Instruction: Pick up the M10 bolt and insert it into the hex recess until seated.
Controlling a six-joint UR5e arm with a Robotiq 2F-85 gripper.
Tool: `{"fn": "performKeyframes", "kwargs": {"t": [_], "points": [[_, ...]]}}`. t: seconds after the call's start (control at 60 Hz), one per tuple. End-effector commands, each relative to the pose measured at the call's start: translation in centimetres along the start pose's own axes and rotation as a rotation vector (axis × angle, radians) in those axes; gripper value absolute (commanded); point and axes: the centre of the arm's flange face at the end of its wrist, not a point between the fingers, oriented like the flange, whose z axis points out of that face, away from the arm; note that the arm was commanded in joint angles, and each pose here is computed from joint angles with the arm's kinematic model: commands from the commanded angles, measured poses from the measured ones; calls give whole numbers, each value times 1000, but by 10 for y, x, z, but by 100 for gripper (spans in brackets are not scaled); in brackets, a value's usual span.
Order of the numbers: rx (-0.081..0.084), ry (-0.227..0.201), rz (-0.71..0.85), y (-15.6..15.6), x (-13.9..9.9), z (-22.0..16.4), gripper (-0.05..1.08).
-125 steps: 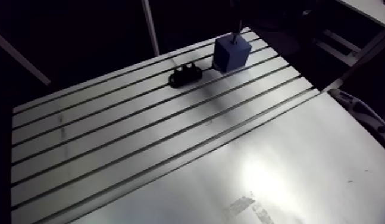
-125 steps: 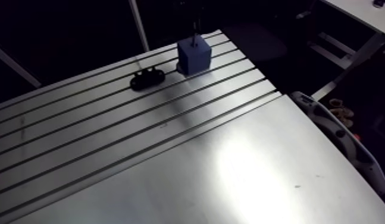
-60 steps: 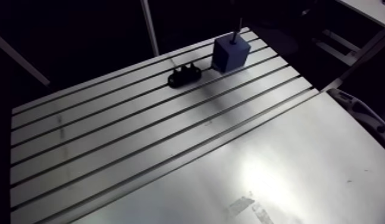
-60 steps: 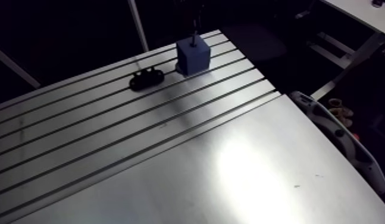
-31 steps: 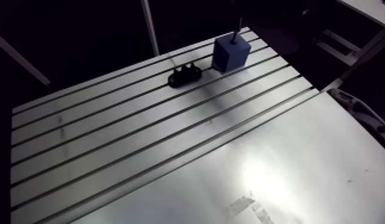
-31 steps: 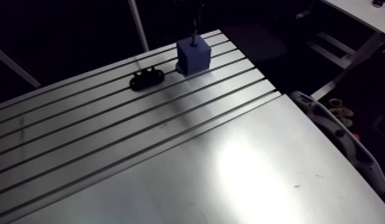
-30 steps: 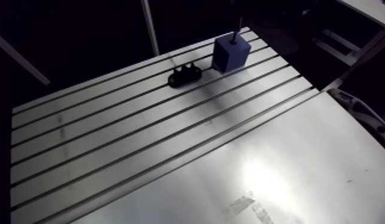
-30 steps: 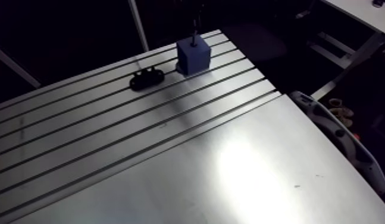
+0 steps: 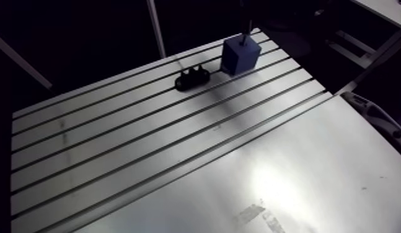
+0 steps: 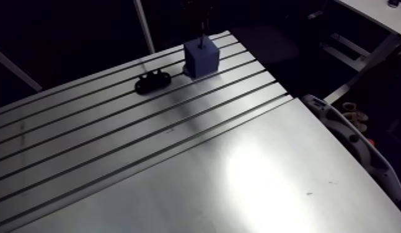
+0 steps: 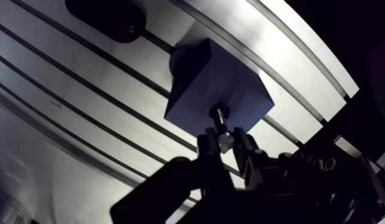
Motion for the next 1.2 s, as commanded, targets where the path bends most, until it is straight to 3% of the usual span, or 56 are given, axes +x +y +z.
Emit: {"fn": "performKeyframes", "kwargs": {"t": [0.017,0.133,0.2,1.2], "points": [[1,-1,0,0,0,1,99],[-20,12,2,2,1,-1,99],[-24,13,2,2,1,-2,99],[-8,6,1,-1,-1,7,99]]}}
